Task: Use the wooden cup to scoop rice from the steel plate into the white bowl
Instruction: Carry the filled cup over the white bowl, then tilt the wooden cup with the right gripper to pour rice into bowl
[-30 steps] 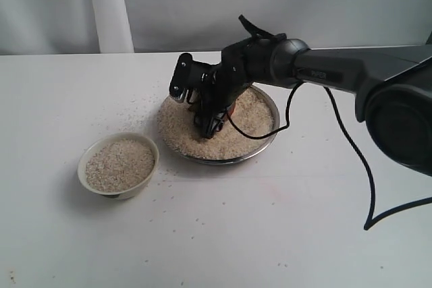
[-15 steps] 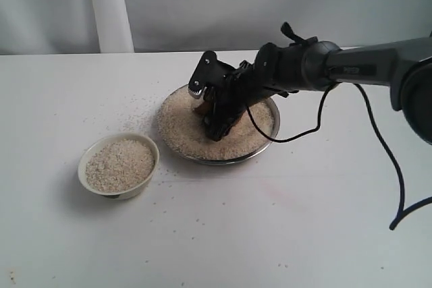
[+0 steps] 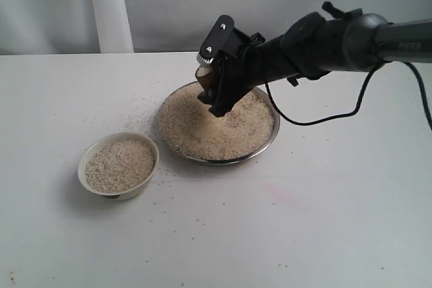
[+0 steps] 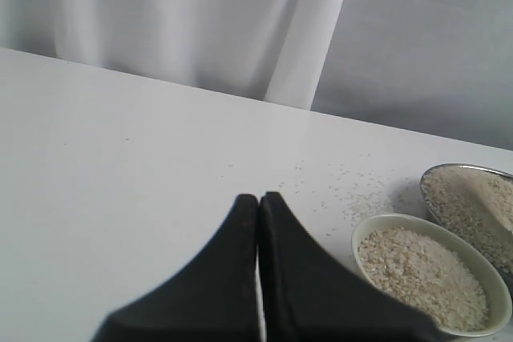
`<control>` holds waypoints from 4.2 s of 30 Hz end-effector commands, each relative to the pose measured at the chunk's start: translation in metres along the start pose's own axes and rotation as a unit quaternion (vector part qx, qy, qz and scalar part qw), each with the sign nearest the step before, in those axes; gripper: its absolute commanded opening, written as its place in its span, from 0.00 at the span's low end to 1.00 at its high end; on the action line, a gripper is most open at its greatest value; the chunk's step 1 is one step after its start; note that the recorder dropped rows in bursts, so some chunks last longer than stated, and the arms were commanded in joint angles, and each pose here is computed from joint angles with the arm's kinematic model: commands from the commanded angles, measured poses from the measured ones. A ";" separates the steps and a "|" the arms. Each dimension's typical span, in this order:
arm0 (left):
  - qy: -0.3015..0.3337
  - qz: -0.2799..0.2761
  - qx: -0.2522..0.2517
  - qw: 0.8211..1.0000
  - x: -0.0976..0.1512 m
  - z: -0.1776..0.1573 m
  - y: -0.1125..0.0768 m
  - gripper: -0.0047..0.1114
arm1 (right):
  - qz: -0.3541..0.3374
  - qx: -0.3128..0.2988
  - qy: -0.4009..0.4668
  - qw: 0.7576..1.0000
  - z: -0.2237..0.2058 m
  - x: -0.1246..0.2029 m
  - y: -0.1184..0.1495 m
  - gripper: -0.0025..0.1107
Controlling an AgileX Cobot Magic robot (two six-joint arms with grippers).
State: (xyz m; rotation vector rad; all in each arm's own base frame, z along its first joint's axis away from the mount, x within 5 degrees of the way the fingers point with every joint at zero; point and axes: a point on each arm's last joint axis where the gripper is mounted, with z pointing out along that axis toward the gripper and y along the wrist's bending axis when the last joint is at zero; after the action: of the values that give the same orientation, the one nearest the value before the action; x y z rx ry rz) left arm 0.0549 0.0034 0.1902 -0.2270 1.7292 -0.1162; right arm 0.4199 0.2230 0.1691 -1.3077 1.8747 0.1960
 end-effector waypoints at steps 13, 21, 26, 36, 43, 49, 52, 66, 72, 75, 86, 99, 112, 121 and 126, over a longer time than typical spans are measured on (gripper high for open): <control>0.000 -0.002 0.003 1.000 0.000 0.000 0.000 0.04 | -0.031 -0.008 -0.057 0.998 -0.042 -0.046 0.006 0.02; 0.000 -0.002 0.003 1.000 0.000 0.000 0.000 0.04 | -0.111 0.032 -0.076 0.990 -0.031 -0.082 0.049 0.02; 0.000 -0.002 0.003 1.000 0.000 0.000 0.000 0.04 | -0.160 0.035 -0.088 0.983 -0.028 -0.100 0.076 0.02; 0.000 -0.002 0.003 1.000 0.000 0.000 0.000 0.04 | -0.268 0.055 -0.090 0.958 -0.008 -0.110 0.118 0.02; 0.000 -0.002 0.003 1.000 0.000 0.000 0.000 0.04 | -0.312 0.057 -0.077 0.945 0.012 -0.100 0.131 0.02; 0.000 -0.002 0.003 1.000 0.000 0.000 0.000 0.04 | -0.350 0.069 -0.078 0.931 0.017 -0.101 0.137 0.02; 0.000 -0.002 0.003 1.000 0.000 0.000 0.000 0.04 | -0.388 0.082 -0.076 0.915 0.017 -0.101 0.137 0.02; 0.000 -0.002 0.003 1.000 0.000 0.000 0.000 0.04 | -0.499 0.141 -0.054 0.854 0.039 -0.095 0.158 0.02; 0.000 -0.002 0.003 1.000 0.000 0.000 0.000 0.04 | -0.501 0.157 -0.054 0.849 0.038 -0.097 0.156 0.02; 0.000 -0.002 0.003 1.000 0.000 0.000 0.000 0.04 | -0.500 0.161 -0.054 0.849 0.038 -0.097 0.156 0.02; 0.000 -0.002 0.003 1.000 0.000 0.000 0.000 0.04 | -0.535 0.176 -0.050 0.825 0.038 -0.090 0.157 0.02; 0.000 -0.002 0.003 1.000 0.000 0.000 0.000 0.04 | -0.558 0.210 -0.037 0.802 0.038 -0.075 0.158 0.02; 0.000 -0.002 0.003 1.000 0.000 0.000 0.000 0.04 | -0.598 0.191 -0.049 0.777 0.039 -0.076 0.164 0.02; 0.000 -0.003 0.003 1.000 0.000 0.000 0.000 0.04 | -0.571 0.190 -0.040 0.797 0.040 -0.074 0.162 0.02; 0.000 -0.003 0.003 1.000 0.000 0.000 0.000 0.04 | -0.573 0.186 -0.040 0.797 0.040 -0.074 0.163 0.02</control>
State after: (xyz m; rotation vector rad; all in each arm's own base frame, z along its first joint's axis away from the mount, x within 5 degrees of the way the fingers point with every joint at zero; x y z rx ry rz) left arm 0.0549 0.0034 0.1902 -0.2270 1.7292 -0.1162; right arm 0.3140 0.3699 0.1402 -1.8485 0.7195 -0.6934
